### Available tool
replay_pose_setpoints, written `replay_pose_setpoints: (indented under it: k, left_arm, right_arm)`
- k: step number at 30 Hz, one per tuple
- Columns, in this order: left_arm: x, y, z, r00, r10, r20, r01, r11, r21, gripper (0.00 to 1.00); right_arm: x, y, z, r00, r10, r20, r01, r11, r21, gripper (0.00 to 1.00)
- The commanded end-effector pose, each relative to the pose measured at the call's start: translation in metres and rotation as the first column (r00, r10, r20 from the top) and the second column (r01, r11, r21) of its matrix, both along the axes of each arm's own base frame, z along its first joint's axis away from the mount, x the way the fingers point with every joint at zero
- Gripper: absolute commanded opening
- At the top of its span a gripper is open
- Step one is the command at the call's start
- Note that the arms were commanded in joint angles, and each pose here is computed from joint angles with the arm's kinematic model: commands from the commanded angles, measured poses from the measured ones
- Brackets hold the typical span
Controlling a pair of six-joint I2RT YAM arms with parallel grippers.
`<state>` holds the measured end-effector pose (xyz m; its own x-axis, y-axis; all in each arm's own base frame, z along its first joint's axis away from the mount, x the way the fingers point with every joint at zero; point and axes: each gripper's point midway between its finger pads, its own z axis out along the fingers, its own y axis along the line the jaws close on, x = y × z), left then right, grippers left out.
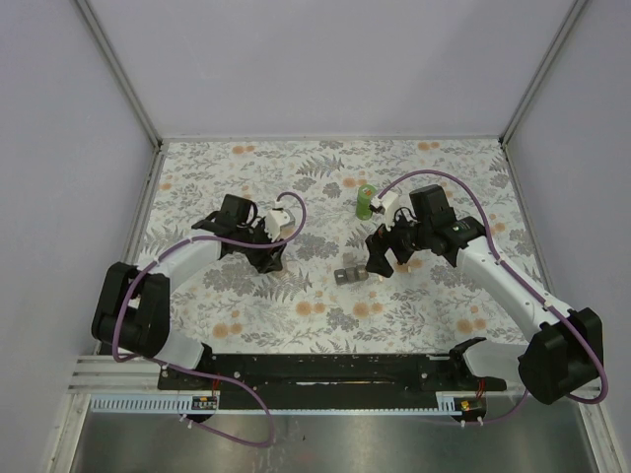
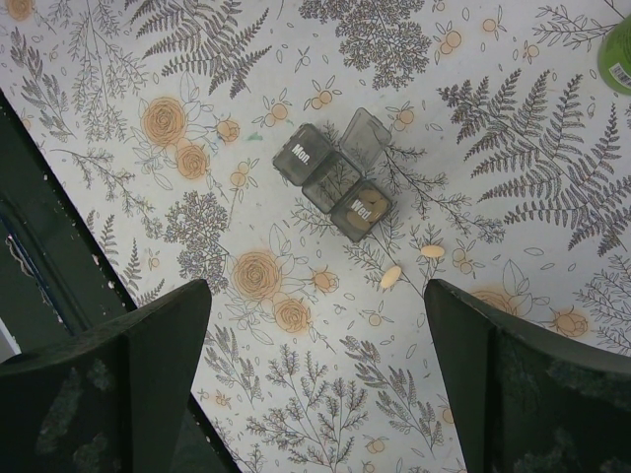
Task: Sort the pills into containers
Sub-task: Pick up the pill bottle at the center of the board.
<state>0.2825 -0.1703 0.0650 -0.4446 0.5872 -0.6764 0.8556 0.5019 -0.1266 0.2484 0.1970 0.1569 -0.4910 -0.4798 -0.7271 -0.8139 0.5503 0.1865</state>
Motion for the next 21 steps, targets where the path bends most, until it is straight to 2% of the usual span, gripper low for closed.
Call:
replay_pose_setpoints:
  k: [1, 6, 10, 13, 17, 21]
  left_arm:
    - [-0.001, -0.006, 0.025, 0.998, -0.049, 0.032, 0.050, 0.998, -0.032, 0.42]
    - [-0.012, -0.019, 0.053, 0.992, -0.121, 0.023, 0.123, 0.988, -0.094, 0.26]
    - [-0.017, -0.034, 0.097, 0.983, -0.167, 0.073, 0.177, 0.970, -0.164, 0.15]
    - [-0.021, -0.049, 0.135, 0.977, -0.183, 0.111, 0.202, 0.958, -0.202, 0.00]
    - [-0.019, -0.073, 0.191, 0.963, -0.200, 0.178, 0.239, 0.943, -0.233, 0.00]
    - [-0.026, -0.099, 0.229, 0.957, -0.227, 0.182, 0.272, 0.919, -0.284, 0.00]
  right_arm:
    - [0.003, 0.004, 0.007, 1.000, 0.012, 0.018, -0.012, 1.000, 0.027, 0.99]
    - [0.004, 0.014, 0.024, 0.998, 0.029, 0.058, -0.035, 0.994, 0.099, 1.00]
    - [0.009, 0.027, 0.046, 0.987, 0.050, 0.152, -0.078, 0.979, 0.187, 0.99]
    - [0.011, 0.044, 0.068, 0.979, 0.083, 0.187, -0.133, 0.953, 0.273, 0.99]
    - [0.012, 0.070, 0.091, 0.962, 0.127, 0.241, -0.204, 0.921, 0.331, 1.00]
    - [0.017, 0.086, 0.105, 0.953, 0.115, 0.282, -0.219, 0.902, 0.372, 0.99]
